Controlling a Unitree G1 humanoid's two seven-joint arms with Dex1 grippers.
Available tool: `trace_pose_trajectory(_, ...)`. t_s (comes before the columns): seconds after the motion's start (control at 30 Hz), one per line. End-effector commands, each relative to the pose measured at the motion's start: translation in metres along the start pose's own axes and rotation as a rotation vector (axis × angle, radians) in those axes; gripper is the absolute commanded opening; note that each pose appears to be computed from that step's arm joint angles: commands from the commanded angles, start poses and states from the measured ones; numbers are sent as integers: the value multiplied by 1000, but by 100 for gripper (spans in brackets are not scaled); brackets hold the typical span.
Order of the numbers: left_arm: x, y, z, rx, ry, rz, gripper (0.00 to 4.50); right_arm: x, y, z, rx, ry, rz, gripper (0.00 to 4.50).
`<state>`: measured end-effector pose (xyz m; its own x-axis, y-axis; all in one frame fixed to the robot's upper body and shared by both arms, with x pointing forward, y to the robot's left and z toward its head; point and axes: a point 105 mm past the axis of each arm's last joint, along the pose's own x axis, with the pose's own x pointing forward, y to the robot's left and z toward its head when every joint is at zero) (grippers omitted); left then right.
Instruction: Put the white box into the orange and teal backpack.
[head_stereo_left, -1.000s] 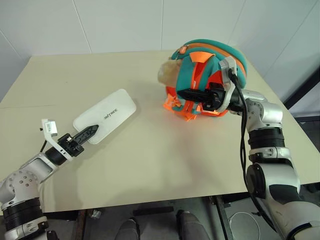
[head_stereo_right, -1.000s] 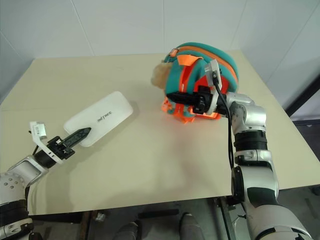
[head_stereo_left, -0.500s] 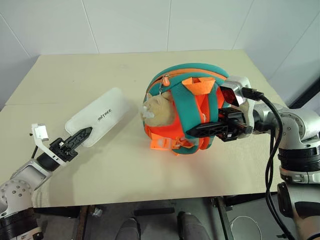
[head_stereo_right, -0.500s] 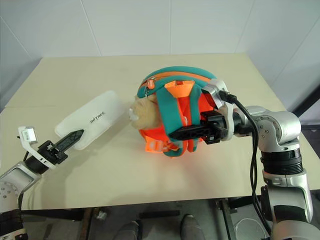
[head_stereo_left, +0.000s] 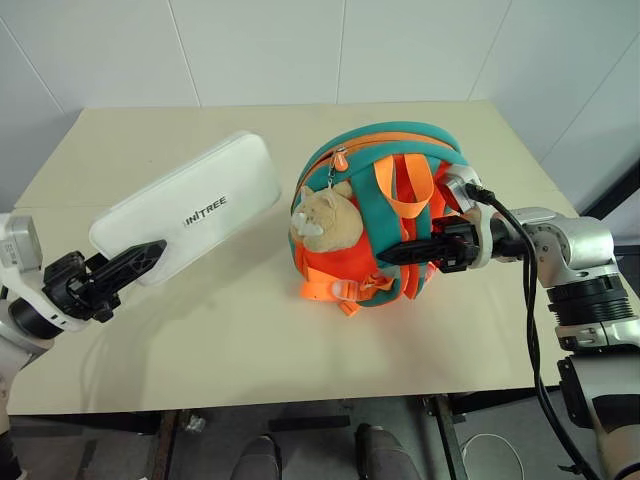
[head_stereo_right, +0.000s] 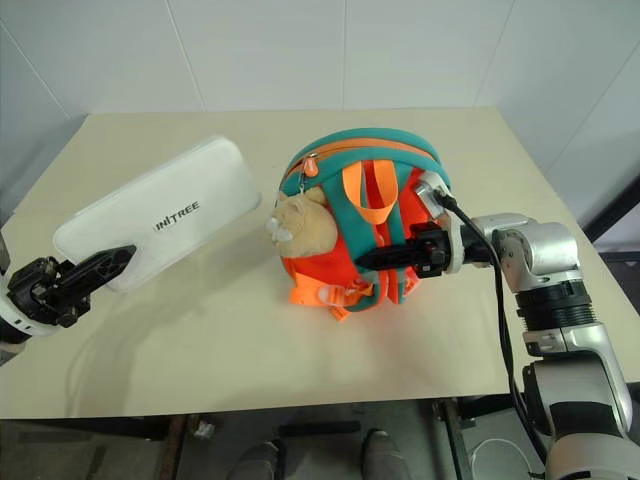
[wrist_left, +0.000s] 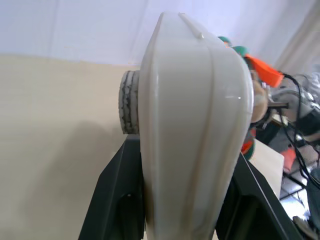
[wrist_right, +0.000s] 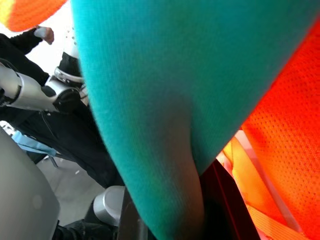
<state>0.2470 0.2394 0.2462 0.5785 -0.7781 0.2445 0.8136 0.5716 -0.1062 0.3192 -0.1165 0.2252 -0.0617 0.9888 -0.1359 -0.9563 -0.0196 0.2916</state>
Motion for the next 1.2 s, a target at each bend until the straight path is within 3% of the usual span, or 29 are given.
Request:
trace_pose_trajectory(0.03,10,-15,8,75,23,-100,124,3,8,6,-43,-1,54,3)
trace_pose_trajectory(0.27,18,-9,-13,89,149,-155,124,4,10,5,-45,-7,55,3)
trace_pose_trajectory(0.53,28,11,-14,133,206,-178,124,3,19,2,-39,14,78,3)
trace_pose_trajectory(0.7,47,24,-11,193,324,-219,124,1,20,4,-53,39,89,3)
trace_pose_trajectory(0.8,66,35,-5,305,437,-181,124,2,20,5,-60,40,93,3)
trace_pose_trajectory(1.0,99,37,10,477,531,-218,124,6,22,3,-66,35,109,3)
trace_pose_trajectory(1.2,158,17,9,515,513,-346,124,12,24,3,-76,31,132,3)
